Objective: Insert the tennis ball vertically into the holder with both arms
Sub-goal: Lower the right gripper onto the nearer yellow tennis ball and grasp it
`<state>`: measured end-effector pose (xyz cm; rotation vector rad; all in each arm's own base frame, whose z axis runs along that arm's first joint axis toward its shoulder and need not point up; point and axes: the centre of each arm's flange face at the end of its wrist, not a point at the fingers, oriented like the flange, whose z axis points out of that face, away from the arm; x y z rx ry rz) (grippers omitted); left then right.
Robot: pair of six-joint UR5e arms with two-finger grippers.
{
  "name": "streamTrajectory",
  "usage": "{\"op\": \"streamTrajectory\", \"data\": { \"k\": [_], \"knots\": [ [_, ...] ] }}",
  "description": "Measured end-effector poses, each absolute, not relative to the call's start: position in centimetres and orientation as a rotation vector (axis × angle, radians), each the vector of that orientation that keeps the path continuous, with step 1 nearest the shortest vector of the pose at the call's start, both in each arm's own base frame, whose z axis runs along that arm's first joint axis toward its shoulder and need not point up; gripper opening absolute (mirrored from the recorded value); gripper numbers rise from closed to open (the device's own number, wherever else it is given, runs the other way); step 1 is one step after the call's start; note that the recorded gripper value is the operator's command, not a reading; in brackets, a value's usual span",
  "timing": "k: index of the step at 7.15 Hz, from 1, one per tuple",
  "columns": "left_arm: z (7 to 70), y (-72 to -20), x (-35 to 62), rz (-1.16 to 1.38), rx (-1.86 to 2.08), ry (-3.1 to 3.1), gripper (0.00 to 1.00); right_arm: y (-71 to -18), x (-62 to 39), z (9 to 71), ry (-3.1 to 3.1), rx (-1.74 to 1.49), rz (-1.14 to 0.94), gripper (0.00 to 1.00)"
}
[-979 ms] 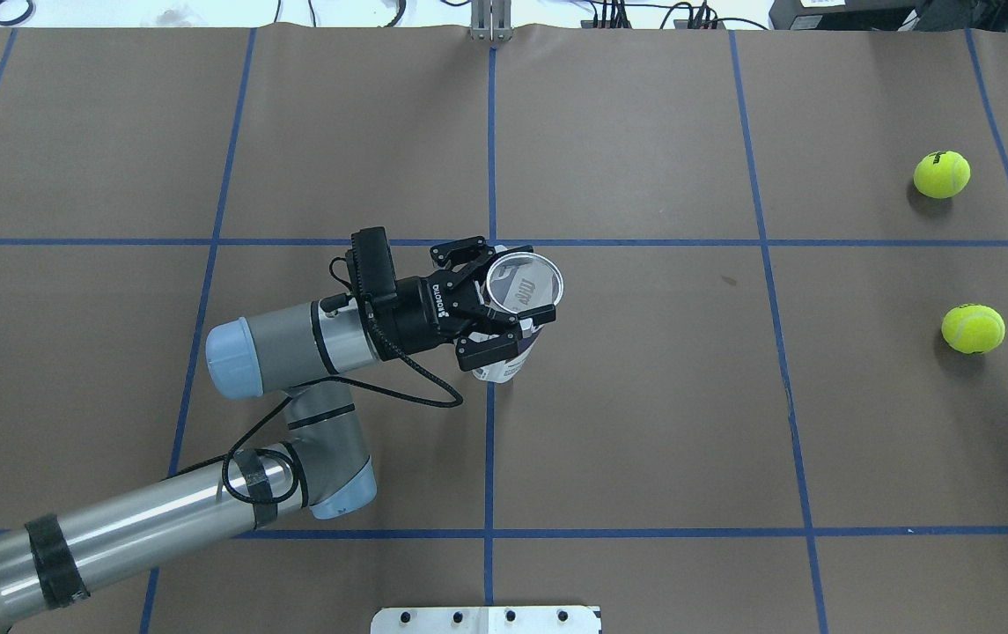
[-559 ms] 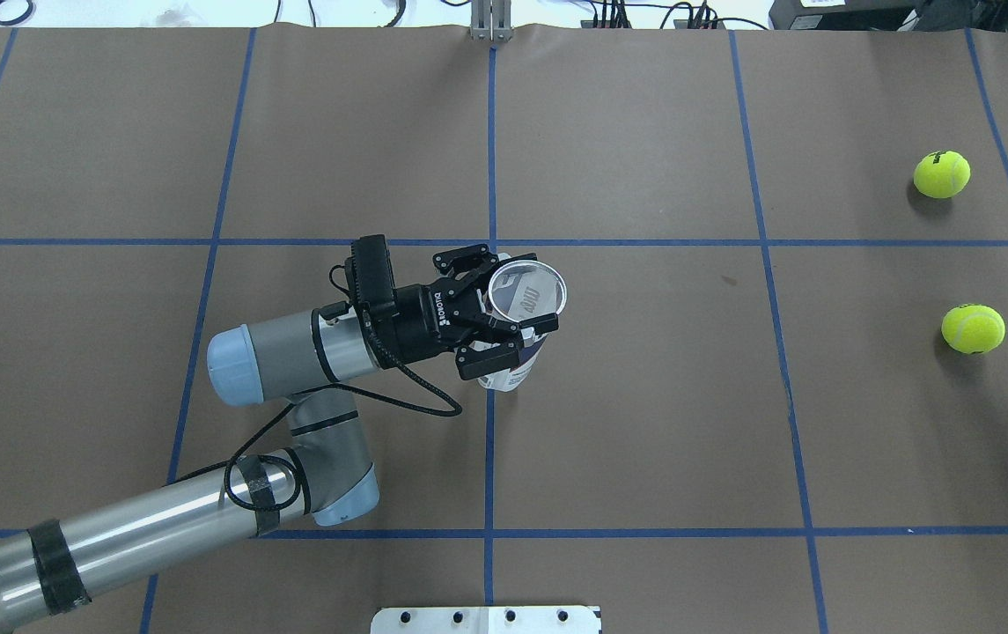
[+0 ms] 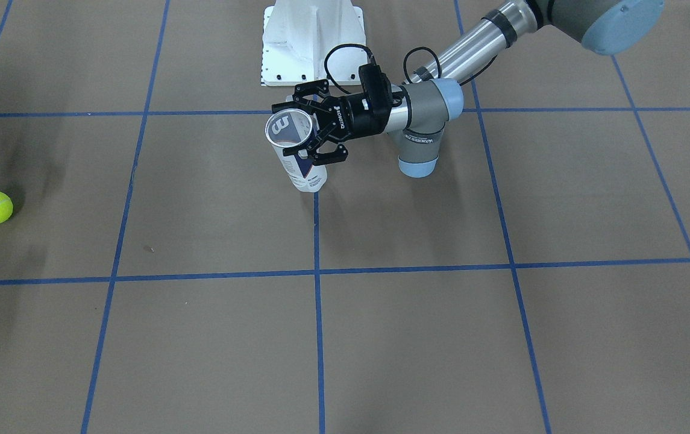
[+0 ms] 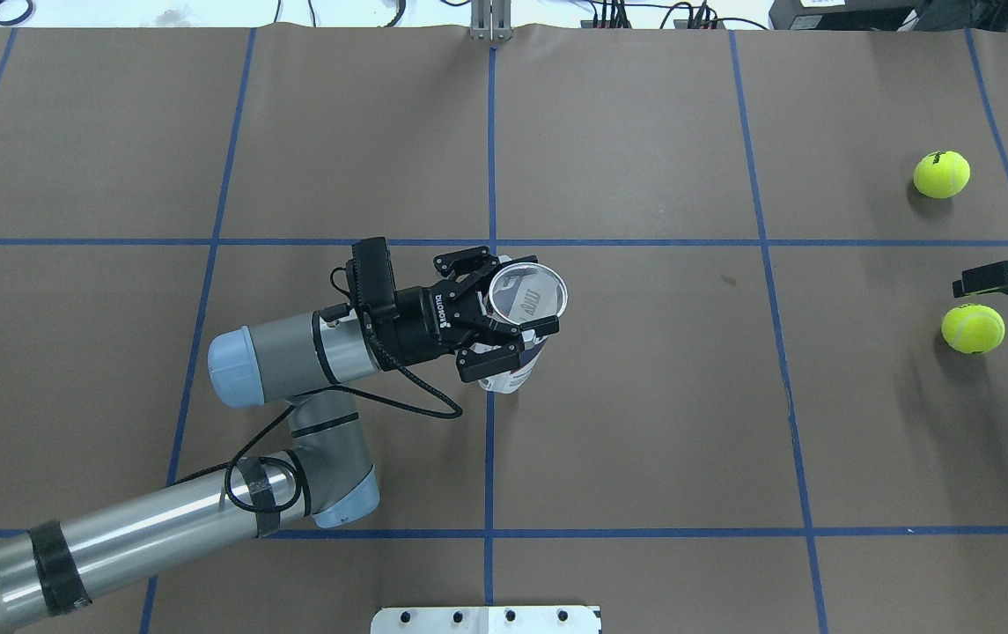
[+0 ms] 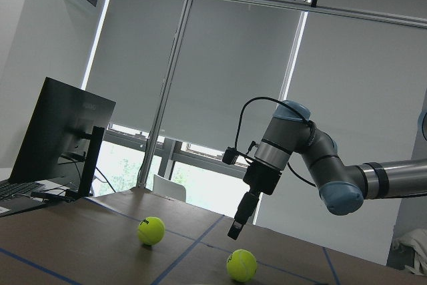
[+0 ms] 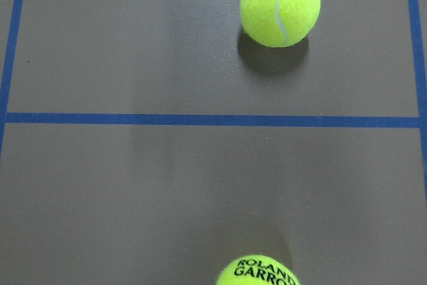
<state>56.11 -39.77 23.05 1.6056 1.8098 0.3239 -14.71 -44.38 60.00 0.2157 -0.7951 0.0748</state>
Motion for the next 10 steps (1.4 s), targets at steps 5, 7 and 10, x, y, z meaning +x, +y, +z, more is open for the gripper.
{"op": "streamTrajectory", "data": {
  "k": [5, 7, 10],
  "knots": [
    [23.3, -39.7, 56.2, 0.326, 1.602, 1.808, 0.58, -41.3, -18.1, 62.9, -0.689, 0.221, 0.005, 0.4],
    [23.3, -39.7, 56.2, 0.326, 1.601, 1.808, 0.58, -40.9, -18.8, 63.2, -0.659, 0.239, -0.013, 0.0],
    [23.3, -39.7, 56.2, 0.326, 1.601, 1.808, 0.58, -41.4, -19.2, 60.2, -0.697, 0.278, -0.034, 0.0]
  ]
}}
